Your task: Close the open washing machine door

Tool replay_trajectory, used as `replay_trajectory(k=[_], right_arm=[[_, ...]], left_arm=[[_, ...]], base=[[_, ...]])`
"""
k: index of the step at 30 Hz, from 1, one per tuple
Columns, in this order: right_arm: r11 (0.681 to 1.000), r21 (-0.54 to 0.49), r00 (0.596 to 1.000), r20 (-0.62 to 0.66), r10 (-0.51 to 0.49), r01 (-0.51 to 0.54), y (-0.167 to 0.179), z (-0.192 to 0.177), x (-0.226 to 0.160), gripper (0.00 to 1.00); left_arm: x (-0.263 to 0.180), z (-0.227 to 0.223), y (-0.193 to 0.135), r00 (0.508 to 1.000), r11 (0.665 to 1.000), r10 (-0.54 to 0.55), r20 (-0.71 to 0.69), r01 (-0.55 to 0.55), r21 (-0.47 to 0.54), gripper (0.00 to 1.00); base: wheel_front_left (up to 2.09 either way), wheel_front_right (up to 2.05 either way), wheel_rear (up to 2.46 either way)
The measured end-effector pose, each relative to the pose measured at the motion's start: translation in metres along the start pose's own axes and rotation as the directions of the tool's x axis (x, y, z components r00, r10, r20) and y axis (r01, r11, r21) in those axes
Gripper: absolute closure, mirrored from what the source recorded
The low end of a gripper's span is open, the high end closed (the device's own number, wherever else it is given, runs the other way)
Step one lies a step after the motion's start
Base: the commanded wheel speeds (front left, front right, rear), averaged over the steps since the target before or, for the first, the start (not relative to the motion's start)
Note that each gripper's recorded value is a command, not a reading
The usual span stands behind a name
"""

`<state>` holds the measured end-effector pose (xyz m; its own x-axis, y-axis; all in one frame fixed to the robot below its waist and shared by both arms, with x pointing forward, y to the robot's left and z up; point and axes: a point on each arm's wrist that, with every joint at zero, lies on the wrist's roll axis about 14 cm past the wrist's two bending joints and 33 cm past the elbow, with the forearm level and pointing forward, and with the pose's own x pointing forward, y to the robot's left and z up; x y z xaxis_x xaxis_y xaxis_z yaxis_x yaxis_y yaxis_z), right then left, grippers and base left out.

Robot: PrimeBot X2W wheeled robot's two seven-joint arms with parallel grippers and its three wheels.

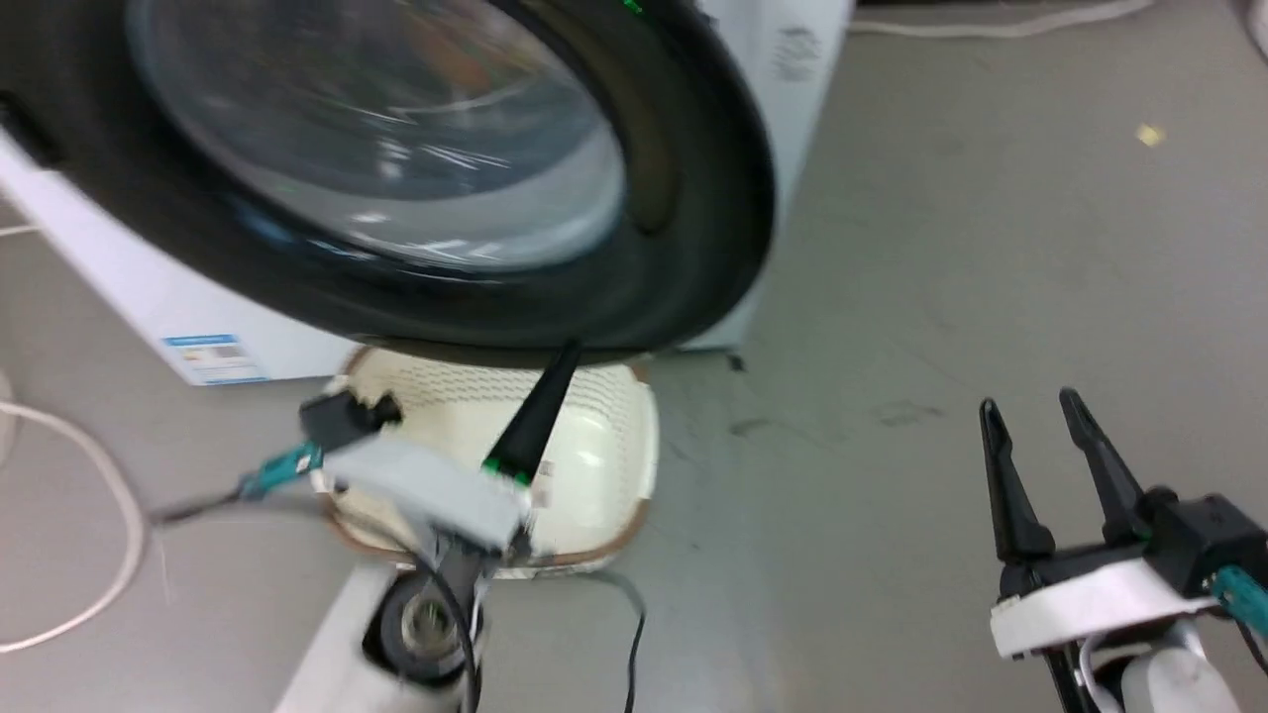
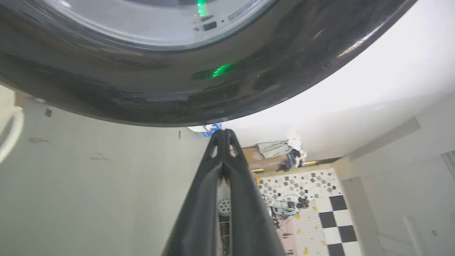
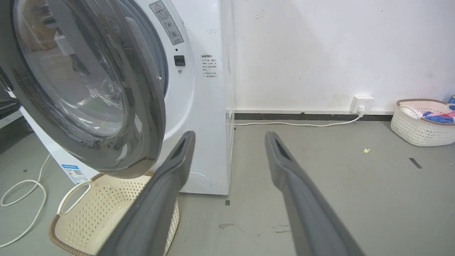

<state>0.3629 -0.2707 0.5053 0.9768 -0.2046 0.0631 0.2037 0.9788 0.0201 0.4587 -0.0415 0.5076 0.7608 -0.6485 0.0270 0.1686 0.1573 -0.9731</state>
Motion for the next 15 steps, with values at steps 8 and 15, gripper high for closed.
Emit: replay_trajectory(k=[8,15], right_arm=[[0.989,0.017,0.989,0.026,0.143,-0.144,0.049,0.004,0.003,0.00],[0.965,0.030,0.963,0.070,0.259,-0.261,0.090,0.018,0.002,0.00]], left_arm=[[-0.089,0.052,0.009,0.976,0.810,0.009,0.216,-0.134,0.572,0.00],[-0.157,0.121,-0.015,0.879,0.434,-0.047,0.474,-0.409,0.803,0.00]], base=[[0.00,0.00,0.00],[0.00,0.00,0.00]])
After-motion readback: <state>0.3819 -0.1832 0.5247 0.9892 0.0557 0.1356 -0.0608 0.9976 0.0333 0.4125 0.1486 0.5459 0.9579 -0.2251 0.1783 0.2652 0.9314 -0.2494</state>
